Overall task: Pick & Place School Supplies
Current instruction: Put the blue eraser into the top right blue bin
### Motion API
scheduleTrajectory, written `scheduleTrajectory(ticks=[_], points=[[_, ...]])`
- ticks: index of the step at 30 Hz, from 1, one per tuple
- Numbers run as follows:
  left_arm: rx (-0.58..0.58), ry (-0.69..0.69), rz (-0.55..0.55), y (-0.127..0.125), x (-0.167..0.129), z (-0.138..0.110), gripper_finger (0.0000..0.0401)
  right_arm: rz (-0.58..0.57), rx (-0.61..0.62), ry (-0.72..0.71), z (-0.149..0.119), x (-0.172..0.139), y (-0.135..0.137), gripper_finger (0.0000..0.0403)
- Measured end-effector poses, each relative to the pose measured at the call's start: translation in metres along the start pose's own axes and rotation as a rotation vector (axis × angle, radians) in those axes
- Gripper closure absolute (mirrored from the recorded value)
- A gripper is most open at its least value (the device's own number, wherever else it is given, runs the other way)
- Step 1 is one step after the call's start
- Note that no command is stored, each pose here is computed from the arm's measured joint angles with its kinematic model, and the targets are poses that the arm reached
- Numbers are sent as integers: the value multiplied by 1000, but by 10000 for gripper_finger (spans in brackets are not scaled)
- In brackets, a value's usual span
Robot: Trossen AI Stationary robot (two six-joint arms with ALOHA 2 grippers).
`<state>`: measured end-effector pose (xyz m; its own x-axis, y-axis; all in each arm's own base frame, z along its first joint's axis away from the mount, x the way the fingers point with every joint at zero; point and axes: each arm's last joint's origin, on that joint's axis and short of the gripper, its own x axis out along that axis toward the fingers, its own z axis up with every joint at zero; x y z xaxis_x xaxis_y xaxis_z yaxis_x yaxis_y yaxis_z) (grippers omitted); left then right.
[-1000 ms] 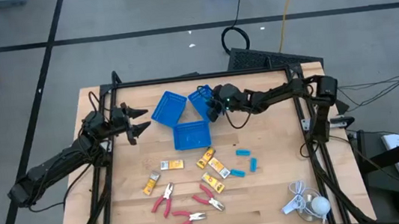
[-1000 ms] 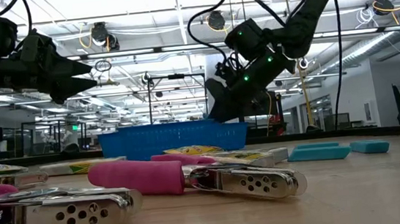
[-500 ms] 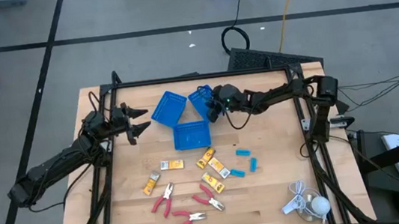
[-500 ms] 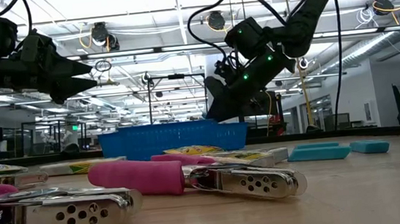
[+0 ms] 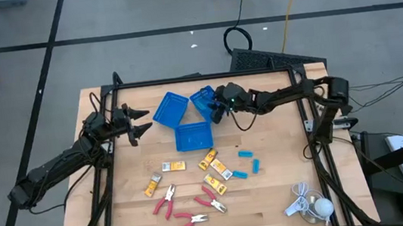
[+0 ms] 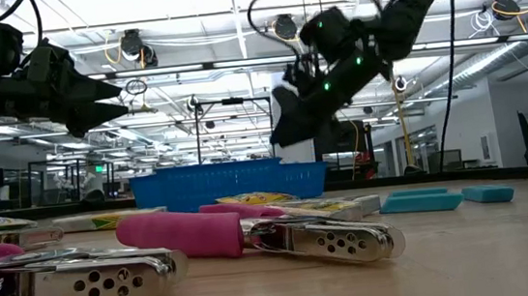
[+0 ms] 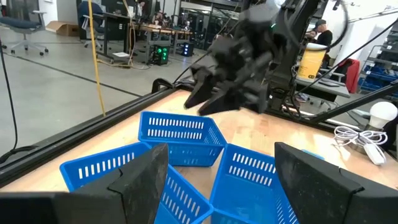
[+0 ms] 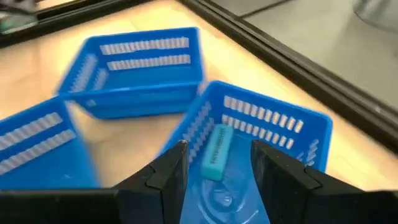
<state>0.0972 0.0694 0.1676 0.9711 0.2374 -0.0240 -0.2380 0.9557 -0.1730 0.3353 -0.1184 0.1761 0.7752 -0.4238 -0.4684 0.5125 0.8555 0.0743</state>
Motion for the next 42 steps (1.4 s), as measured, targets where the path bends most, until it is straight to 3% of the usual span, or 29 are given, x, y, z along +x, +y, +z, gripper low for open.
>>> scheduleTrajectory(ticks=[7,13,20,26,32,39,42], points=[[0,0,0,0,0,0,107,103,-175,49,16,-54,36,236],[0,0,0,0,0,0,107,195,-246,214,4,-97,66,238],[0,0,0,0,0,0,107,239,-290,461,-29,-126,94,238],[0,0,0,0,0,0,107,253,-222,671,-52,-148,106,240],[0,0,0,0,0,0,107,315,-162,725,-68,-159,120,242],[0,0,0,0,0,0,107,356,-393,718,-112,-165,116,243],[0,0,0,0,0,0,107,365,-425,729,-126,-166,111,243]])
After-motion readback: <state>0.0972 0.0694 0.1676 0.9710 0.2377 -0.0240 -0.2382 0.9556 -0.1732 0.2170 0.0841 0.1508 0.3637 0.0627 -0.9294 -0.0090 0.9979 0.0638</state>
